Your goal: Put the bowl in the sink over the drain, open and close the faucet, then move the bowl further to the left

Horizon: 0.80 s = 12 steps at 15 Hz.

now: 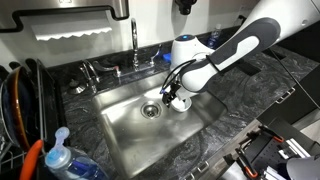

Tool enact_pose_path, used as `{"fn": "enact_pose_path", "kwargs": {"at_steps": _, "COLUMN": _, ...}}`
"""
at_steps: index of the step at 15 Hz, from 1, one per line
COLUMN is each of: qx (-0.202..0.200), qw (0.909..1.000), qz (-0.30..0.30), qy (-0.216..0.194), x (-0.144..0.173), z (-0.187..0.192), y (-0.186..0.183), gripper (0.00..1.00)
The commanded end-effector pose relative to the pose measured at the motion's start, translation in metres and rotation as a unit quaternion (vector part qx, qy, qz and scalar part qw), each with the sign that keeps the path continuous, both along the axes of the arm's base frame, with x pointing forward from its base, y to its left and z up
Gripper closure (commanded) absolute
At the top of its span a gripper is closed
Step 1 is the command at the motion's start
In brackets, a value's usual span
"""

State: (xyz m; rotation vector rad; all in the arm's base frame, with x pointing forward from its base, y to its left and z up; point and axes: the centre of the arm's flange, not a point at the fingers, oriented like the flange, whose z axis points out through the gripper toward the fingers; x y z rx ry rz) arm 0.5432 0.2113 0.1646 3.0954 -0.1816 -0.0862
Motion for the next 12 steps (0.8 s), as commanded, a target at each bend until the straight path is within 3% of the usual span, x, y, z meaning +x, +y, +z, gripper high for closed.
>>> {"fn": "enact_pose_path", "kwargs": {"at_steps": 1, "qx": -0.002, "qw": 0.9999, "qz": 0.011, "qy": -0.005, "x": 0.0086, "z": -0.0039, "y": 0.0055, "gripper": 0.0}}
{"fn": "enact_pose_path", "kwargs": {"at_steps": 5, "qx": 0.02, "qw": 0.9997, "qz": 0.016, "qy": -0.006, "x": 0.0103, "z": -0.0018, "y": 0.0103, "gripper": 0.0}}
{"fn": "enact_pose_path", "kwargs": {"at_steps": 6, "qx": 0.005, "qw": 0.9999, "qz": 0.006, "qy": -0.008, "x": 0.0045, "z": 0.0049, "y": 0.0058, "gripper": 0.0}}
{"fn": "enact_pose_path", "kwargs": {"at_steps": 10, "qx": 0.009, "qw": 0.9999, "qz": 0.01, "qy": -0.007, "x": 0.0034, "z": 0.0055, "y": 0.0106, "gripper": 0.0}}
{"fn": "enact_pose_path", "kwargs": {"at_steps": 12, "qx": -0.015, "qw": 0.9996, "qz": 0.01, "qy": -0.021, "x": 0.0054, "z": 0.0046, "y": 0.007, "gripper": 0.0}}
